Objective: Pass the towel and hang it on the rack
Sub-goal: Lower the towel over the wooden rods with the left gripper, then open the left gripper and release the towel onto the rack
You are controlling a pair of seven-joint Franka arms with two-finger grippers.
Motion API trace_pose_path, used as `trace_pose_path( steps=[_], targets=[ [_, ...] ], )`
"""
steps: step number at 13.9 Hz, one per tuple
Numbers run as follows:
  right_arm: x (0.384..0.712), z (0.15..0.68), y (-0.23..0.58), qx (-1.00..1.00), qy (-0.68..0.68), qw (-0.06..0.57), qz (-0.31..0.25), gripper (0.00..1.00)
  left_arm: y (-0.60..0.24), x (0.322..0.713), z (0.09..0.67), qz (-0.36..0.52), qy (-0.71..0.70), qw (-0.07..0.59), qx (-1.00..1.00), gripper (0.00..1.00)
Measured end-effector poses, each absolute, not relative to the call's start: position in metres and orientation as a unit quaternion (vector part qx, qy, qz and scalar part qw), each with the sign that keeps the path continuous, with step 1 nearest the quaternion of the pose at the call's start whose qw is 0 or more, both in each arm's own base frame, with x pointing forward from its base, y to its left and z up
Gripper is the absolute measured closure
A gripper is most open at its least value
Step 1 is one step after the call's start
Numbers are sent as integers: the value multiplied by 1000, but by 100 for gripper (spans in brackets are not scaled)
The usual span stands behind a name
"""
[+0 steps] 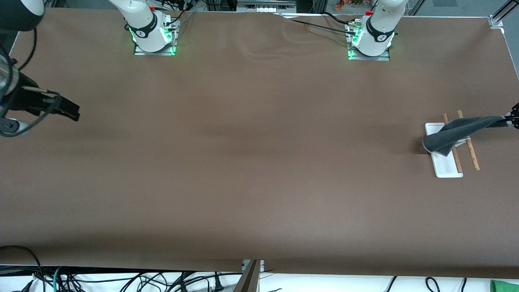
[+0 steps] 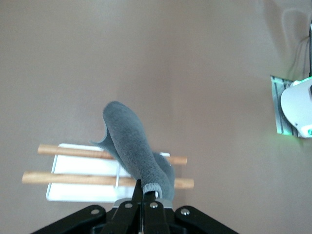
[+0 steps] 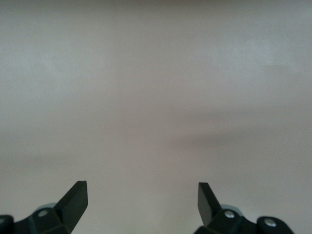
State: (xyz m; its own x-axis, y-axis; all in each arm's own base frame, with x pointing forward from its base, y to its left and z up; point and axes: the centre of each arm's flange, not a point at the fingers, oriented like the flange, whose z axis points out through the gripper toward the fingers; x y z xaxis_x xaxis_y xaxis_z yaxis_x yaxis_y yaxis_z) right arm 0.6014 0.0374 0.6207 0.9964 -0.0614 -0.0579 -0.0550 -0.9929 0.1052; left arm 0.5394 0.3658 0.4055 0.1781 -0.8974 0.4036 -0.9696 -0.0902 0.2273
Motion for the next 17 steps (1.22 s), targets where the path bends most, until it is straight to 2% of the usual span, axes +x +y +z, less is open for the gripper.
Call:
trace_pose_path(
  steps=[5,12,17],
  targets=[
    [581,630,29,996,17,53,-65,0,403,552,353,99,-634,219,735,98],
    [576,627,47,996,22,20,-79,0,450,539,299,111,-635,191,740,98],
    [576,625,47,996,23,19,-81,0,455,545,275,118,-640,171,740,98]
  ],
)
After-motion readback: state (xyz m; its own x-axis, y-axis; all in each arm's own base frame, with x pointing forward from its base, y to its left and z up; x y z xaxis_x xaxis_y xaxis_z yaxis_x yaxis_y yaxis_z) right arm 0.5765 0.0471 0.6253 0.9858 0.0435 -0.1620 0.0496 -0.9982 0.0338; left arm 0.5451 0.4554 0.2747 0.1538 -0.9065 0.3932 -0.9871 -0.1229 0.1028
